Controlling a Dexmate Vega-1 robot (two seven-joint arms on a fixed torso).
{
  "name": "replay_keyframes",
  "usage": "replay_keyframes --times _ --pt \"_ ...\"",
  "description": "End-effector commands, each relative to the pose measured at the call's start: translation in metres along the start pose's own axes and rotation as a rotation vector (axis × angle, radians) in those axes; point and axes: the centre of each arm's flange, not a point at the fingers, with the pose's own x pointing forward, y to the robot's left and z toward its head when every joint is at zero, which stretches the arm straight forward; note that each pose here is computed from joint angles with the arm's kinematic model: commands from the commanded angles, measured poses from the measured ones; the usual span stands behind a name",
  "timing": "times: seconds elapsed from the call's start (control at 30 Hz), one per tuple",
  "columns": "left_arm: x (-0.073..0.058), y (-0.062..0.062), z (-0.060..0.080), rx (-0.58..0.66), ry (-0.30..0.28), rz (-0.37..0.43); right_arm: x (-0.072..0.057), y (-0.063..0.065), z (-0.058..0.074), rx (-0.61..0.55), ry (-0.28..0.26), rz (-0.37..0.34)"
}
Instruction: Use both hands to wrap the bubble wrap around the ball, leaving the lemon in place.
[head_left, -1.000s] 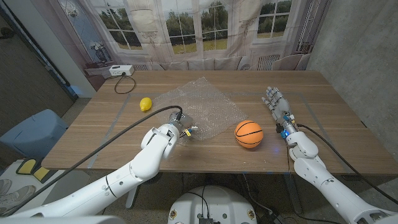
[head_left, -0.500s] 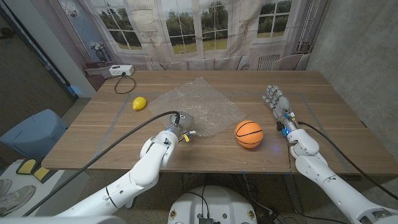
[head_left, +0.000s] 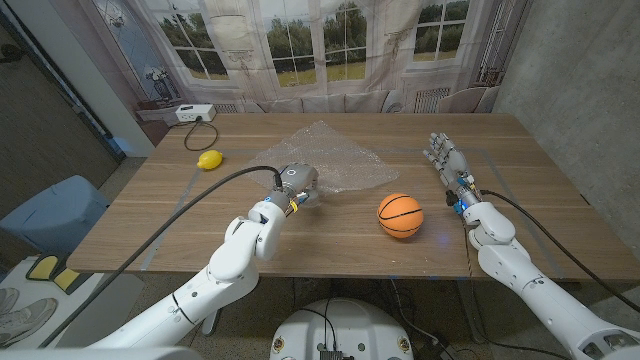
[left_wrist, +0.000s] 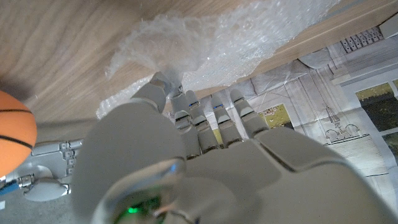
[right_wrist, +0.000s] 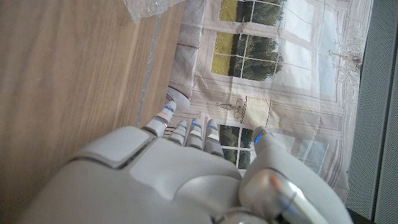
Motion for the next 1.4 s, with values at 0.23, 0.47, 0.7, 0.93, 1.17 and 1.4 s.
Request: replay_keyframes --times 0.23,0.47,0.7,0.93,1.17,1.4 --pt "0.021 0.042 0.006 -0.418 -0.185 0.14 0.016 0.0 0.006 -0.024 0.0 0.009" --pt "0.02 0.055 0.009 -0.486 -0.256 0.108 0.018 0.001 0.007 -0.024 -0.007 0.01" --pt "0.019 0.063 0.016 -0.518 -0.319 0.093 0.018 0.002 0.008 -0.024 -0.015 0.006" --pt "0.017 0.071 0.026 -0.515 -0.388 0.06 0.018 0.002 0.014 -0.047 -0.028 0.004" --pt "0.017 0.076 0.034 -0.535 -0.452 0.004 0.022 -0.003 0.031 -0.106 -0.047 -0.002" --pt "0.015 0.078 0.04 -0.55 -0.496 -0.042 0.021 -0.009 0.046 -0.149 -0.055 -0.021"
